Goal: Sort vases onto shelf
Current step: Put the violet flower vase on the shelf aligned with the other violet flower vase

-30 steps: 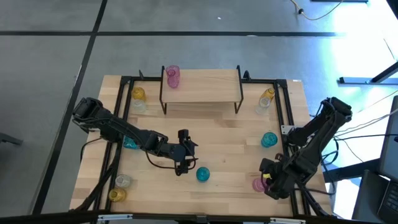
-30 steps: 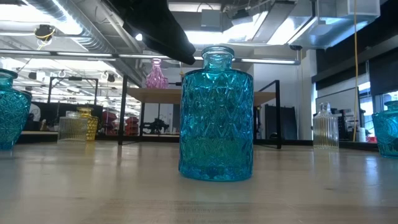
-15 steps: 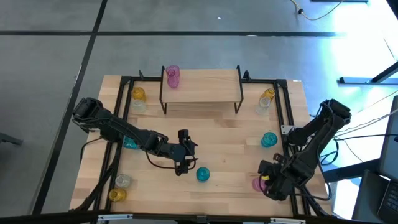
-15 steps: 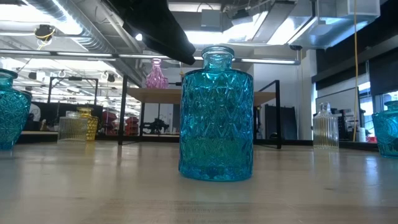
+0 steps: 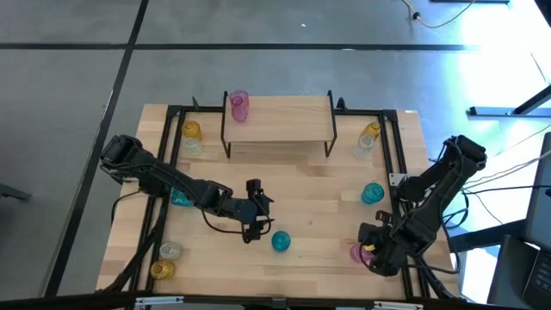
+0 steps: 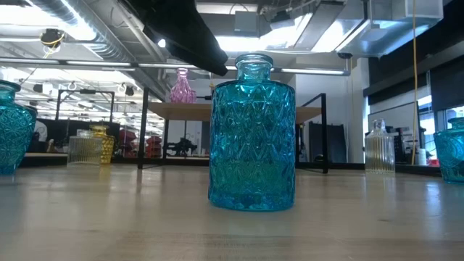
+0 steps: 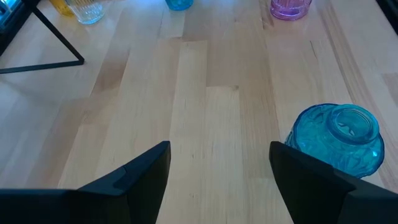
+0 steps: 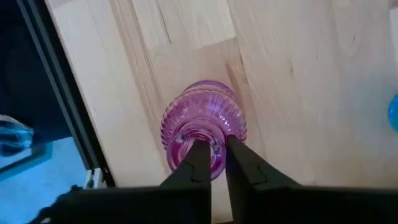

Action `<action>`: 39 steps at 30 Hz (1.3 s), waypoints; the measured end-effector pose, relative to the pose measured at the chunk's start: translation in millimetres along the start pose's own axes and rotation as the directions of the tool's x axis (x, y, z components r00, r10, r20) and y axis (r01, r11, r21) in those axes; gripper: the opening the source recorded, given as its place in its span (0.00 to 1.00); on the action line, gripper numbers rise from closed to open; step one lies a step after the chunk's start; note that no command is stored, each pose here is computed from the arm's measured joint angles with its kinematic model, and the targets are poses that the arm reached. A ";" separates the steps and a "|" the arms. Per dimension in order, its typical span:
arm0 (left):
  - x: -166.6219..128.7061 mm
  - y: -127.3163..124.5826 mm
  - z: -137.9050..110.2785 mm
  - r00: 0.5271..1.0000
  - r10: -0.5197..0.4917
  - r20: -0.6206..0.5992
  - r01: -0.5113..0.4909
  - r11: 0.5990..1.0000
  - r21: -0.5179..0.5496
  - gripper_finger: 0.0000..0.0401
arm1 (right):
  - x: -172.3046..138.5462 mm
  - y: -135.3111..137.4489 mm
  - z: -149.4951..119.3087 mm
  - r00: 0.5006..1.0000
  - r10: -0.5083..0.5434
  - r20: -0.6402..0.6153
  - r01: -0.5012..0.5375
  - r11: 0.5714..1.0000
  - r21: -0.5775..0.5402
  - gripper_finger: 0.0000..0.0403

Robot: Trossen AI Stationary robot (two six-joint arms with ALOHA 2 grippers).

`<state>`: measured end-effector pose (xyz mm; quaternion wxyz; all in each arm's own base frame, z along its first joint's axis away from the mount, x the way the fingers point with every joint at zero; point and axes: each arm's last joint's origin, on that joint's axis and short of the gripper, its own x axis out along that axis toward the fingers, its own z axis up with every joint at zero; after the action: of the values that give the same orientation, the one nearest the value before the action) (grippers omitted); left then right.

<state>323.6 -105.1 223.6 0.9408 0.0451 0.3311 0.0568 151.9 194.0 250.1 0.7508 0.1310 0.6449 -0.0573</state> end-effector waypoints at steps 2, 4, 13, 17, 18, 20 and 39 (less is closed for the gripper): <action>0.0 0.0 0.0 1.000 0.000 0.000 0.000 1.000 0.000 0.67 | -0.7 0.0 0.2 1.000 0.001 0.007 -0.001 1.000 -0.020 0.03; -0.1 -0.2 0.0 1.000 -0.001 0.000 0.001 1.000 0.000 0.67 | -3.6 0.6 1.2 1.000 -0.007 0.018 0.008 0.999 -0.052 0.01; -1.8 -4.6 -0.8 1.000 -0.018 0.000 0.018 1.000 -0.009 0.67 | -27.8 0.9 24.5 0.985 -0.033 0.168 0.058 0.987 -0.147 0.01; -1.9 -5.3 -1.3 0.999 -0.039 -0.008 0.039 0.999 -0.007 0.67 | -30.1 -8.9 43.9 0.978 -0.063 0.201 0.100 0.980 -0.175 0.01; -1.9 -5.1 -1.8 0.999 -0.038 -0.012 0.038 0.999 -0.006 0.67 | -29.8 -12.9 50.1 0.976 -0.072 0.203 0.110 0.977 -0.180 0.01; -1.8 -4.7 -3.1 0.999 -0.035 -0.026 0.035 0.999 0.004 0.67 | -29.1 -21.6 63.2 0.974 -0.090 0.210 0.129 0.975 -0.183 0.01; 1.1 -1.3 -13.2 0.998 -0.011 -0.069 0.016 0.997 0.071 0.67 | -29.6 -130.6 171.2 0.963 0.021 0.270 0.041 0.974 -0.224 0.02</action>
<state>316.2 -105.6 212.5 0.9270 0.0747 0.3654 0.0400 277.0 20.0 286.0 0.8415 0.0317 0.5393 -0.0041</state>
